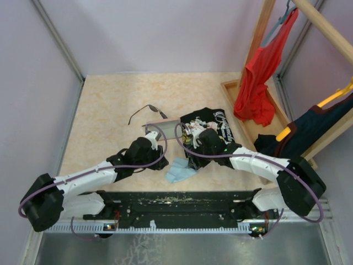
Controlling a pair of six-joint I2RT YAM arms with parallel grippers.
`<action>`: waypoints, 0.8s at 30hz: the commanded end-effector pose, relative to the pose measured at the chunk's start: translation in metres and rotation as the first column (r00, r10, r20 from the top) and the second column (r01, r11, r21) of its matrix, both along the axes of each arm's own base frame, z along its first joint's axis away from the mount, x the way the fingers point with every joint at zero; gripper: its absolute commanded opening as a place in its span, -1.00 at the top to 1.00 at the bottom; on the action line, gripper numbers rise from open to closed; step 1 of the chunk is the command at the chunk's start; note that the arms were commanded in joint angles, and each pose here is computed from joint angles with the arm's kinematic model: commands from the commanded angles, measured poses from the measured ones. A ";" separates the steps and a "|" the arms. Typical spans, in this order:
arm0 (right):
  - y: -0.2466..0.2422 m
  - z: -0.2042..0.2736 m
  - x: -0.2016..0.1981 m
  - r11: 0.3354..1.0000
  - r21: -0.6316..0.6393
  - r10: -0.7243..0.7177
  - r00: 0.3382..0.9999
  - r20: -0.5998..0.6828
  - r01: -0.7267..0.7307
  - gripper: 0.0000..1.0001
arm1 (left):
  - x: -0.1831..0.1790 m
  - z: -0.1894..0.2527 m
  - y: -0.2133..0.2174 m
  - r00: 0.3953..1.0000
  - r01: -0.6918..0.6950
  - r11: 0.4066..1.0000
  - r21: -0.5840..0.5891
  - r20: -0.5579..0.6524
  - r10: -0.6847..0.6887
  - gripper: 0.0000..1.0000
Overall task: Organize the sunglasses
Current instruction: Adjust the glasses cleaning cloth at the center of the board.
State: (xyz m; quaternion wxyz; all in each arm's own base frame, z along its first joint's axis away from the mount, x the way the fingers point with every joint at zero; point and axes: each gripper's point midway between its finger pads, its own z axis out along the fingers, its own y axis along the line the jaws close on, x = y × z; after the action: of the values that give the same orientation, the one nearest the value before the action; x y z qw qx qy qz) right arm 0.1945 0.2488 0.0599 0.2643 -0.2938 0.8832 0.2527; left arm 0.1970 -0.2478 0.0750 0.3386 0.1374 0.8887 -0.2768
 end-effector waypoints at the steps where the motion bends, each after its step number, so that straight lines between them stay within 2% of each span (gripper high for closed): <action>1: 0.015 0.018 0.011 0.997 0.050 0.062 0.998 0.032 -0.064 0.09 | 0.000 0.001 0.002 1.000 0.002 1.000 0.004 0.016 -0.002 0.20; 12: 0.016 0.002 0.010 0.996 0.025 0.086 0.996 -0.009 -0.086 0.23 | 0.000 -0.001 0.003 1.000 0.000 1.000 0.011 0.011 0.000 0.20; 20: 0.019 0.004 0.014 0.996 0.046 0.078 0.997 0.003 -0.078 0.49 | 0.000 -0.002 0.003 1.000 -0.002 1.000 0.012 0.010 0.002 0.20; 24: 0.020 0.004 0.013 0.995 0.050 0.082 0.997 -0.002 -0.082 0.71 | 0.001 -0.002 0.003 1.000 -0.004 1.000 0.013 0.009 0.004 0.21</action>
State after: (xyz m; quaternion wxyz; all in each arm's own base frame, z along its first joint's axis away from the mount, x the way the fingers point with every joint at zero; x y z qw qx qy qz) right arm 0.1905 0.2530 0.0436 0.2232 -0.3191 0.8826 0.2632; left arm 0.1975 -0.2472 0.0746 0.3394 0.1365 0.8892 -0.2748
